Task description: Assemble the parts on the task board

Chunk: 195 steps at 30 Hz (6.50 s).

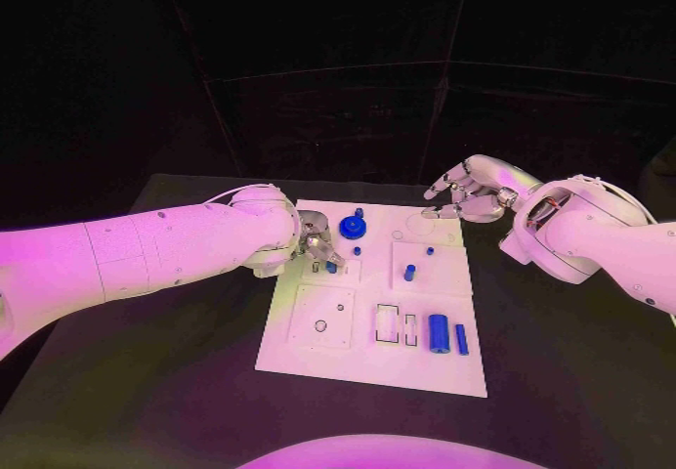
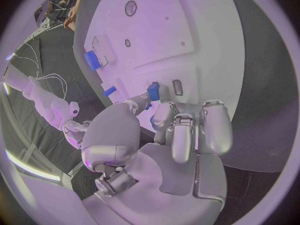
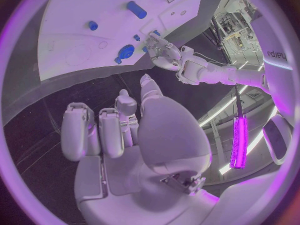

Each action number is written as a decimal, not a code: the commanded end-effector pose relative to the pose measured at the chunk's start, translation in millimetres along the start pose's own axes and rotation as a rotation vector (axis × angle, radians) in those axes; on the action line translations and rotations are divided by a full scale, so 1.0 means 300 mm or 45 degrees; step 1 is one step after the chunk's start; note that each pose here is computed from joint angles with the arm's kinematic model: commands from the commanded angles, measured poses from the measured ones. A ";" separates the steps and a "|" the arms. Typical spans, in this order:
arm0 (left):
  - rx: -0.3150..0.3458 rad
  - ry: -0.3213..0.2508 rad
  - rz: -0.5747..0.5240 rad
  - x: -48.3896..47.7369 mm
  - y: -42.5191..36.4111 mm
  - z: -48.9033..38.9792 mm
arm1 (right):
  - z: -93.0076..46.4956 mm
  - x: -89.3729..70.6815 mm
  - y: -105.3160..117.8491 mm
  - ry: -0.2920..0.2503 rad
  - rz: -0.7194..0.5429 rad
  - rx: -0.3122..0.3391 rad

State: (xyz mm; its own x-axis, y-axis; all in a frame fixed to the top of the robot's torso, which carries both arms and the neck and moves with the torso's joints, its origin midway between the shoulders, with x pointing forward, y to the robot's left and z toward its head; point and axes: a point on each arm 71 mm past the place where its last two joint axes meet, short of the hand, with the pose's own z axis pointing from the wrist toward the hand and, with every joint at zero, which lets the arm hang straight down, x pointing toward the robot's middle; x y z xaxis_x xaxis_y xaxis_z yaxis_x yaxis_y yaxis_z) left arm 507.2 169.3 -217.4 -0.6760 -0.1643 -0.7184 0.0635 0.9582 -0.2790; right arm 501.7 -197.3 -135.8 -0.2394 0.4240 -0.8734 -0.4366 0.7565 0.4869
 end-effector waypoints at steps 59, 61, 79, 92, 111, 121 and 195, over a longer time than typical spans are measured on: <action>-0.106 -0.040 -0.058 -0.332 0.074 -0.025 | 0.017 -0.006 -0.011 -0.014 -0.009 0.006; -0.125 -0.035 -0.060 -0.332 0.085 -0.009 | 0.018 -0.005 -0.010 -0.014 -0.008 0.006; -0.199 -0.006 -0.032 -0.281 0.120 0.078 | 0.022 -0.003 -0.006 -0.016 -0.007 0.002; -0.193 0.049 -0.009 -0.246 0.116 0.093 | 0.023 -0.003 -0.005 -0.017 -0.007 0.002; -0.164 0.065 0.008 -0.229 0.095 0.088 | 0.023 -0.003 -0.008 -0.016 -0.008 0.011; -0.159 0.066 0.012 -0.222 0.088 0.085 | 0.024 -0.002 -0.009 -0.014 -0.008 0.017; -0.014 -0.088 -0.049 0.008 0.106 -0.086 | 0.025 -0.006 -0.026 -0.009 -0.013 0.035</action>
State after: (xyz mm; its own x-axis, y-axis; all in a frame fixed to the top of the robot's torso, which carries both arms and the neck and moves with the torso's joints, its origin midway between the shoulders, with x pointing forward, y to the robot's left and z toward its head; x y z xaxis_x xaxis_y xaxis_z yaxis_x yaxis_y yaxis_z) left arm 490.4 205.7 -210.5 -0.6070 -0.2460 -0.7557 0.0217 0.9454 -0.3252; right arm 511.9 -201.1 -139.5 -0.2297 0.4222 -0.8769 -0.4082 0.7762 0.4806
